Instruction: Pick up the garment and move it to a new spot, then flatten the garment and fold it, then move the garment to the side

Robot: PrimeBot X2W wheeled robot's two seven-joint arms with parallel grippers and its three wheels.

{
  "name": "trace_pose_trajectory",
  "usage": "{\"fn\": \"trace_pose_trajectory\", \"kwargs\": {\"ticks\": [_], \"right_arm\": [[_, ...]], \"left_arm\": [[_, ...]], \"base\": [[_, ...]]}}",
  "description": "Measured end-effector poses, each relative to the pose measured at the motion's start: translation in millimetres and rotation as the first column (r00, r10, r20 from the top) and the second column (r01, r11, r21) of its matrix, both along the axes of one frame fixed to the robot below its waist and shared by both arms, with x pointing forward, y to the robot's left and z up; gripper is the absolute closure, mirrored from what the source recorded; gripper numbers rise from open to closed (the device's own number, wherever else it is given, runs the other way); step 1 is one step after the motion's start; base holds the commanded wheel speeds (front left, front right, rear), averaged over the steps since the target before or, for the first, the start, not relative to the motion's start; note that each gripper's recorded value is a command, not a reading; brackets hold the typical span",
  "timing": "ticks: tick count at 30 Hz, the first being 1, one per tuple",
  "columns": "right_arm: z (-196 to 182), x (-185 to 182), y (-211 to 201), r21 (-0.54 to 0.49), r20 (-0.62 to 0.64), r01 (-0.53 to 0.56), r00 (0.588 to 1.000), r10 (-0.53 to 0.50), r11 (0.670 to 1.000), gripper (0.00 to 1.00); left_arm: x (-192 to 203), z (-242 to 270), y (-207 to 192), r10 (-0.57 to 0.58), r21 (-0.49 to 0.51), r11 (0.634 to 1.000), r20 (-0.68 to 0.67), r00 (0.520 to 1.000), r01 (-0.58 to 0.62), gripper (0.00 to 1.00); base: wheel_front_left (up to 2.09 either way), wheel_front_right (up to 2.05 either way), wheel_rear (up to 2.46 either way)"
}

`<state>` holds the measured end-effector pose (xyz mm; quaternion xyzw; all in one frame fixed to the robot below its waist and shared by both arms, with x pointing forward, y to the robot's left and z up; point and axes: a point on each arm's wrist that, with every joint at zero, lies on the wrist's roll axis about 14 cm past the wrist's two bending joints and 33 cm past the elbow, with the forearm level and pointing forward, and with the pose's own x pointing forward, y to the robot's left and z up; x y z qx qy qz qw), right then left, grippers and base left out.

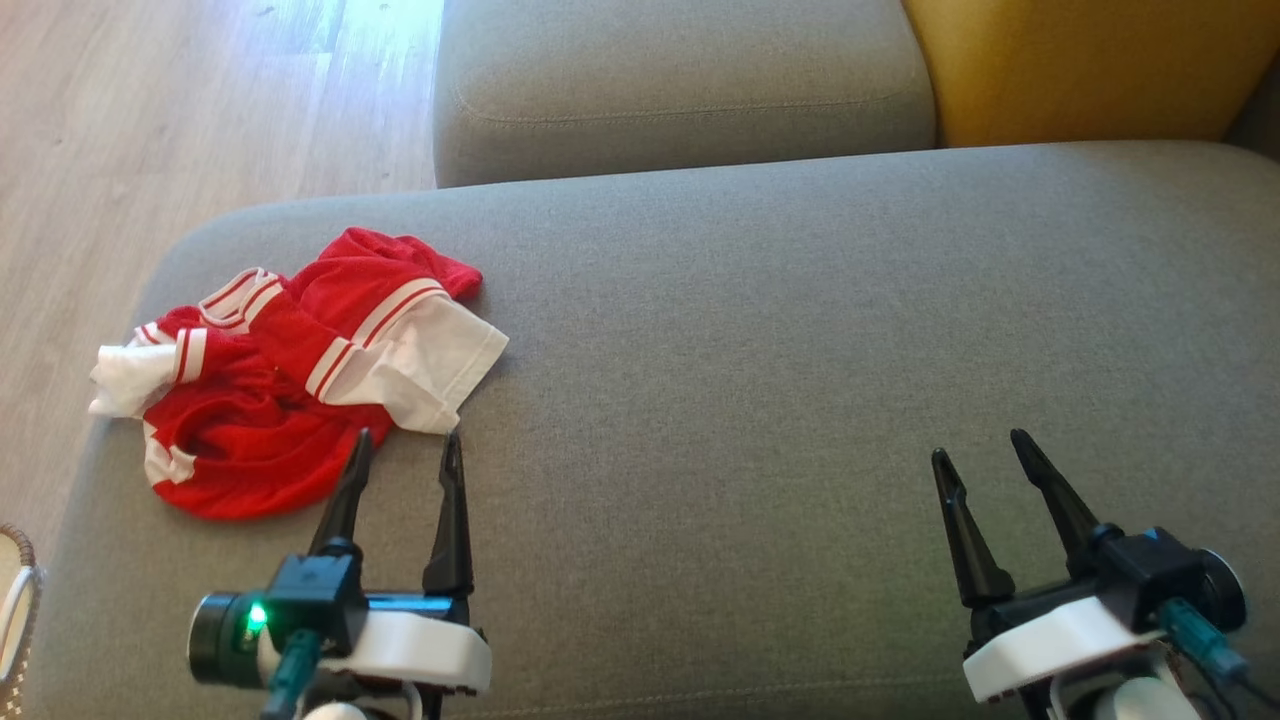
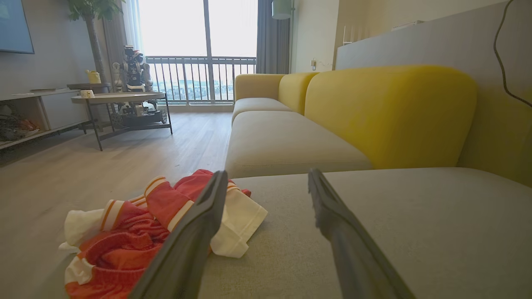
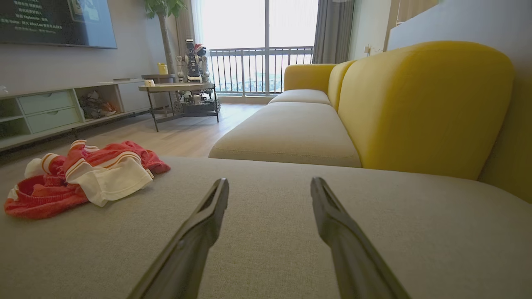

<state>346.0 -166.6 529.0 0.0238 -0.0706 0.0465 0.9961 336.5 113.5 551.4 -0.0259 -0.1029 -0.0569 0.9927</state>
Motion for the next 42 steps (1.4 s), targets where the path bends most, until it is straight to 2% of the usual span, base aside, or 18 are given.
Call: {"fn": "trace_pose_trajectory", "kwargs": {"ticks": [6,20,29,36,42], "right_arm": [[5,-1,4,-0.069,0.027,-0.01,1.0,0.011,0.998,0.0],[2,4,10,-0.065,0.016,-0.032,0.999,0.034,0.997,0.0],[-1,15,48,-0.057,0.004,-0.148,0.989,0.149,0.987,0.0],[-7,22,84,-0.049,-0.015,-0.257,0.966,0.257,0.965,0.0],[-13,25,102,-0.045,-0.033,-0.308,0.951,0.307,0.95,0.0]], "left_arm": [[-2,-6,-3,-0.003,0.035,0.999,-0.004,1.0,0.003,0.0],[-2,-20,10,0.038,0.044,0.998,-0.046,0.998,-0.036,0.0],[-11,-14,41,0.138,0.031,0.99,-0.028,0.99,-0.137,0.0],[-25,-14,71,0.232,0.016,0.973,-0.031,0.972,-0.231,0.0],[-35,-13,90,0.293,-0.011,0.956,-0.033,0.955,-0.294,0.0]], "base": [[0.0,0.0,0.0],[0.0,0.0,0.0],[0.0,0.0,0.0],[0.0,0.0,0.0],[0.0,0.0,0.0]]}}
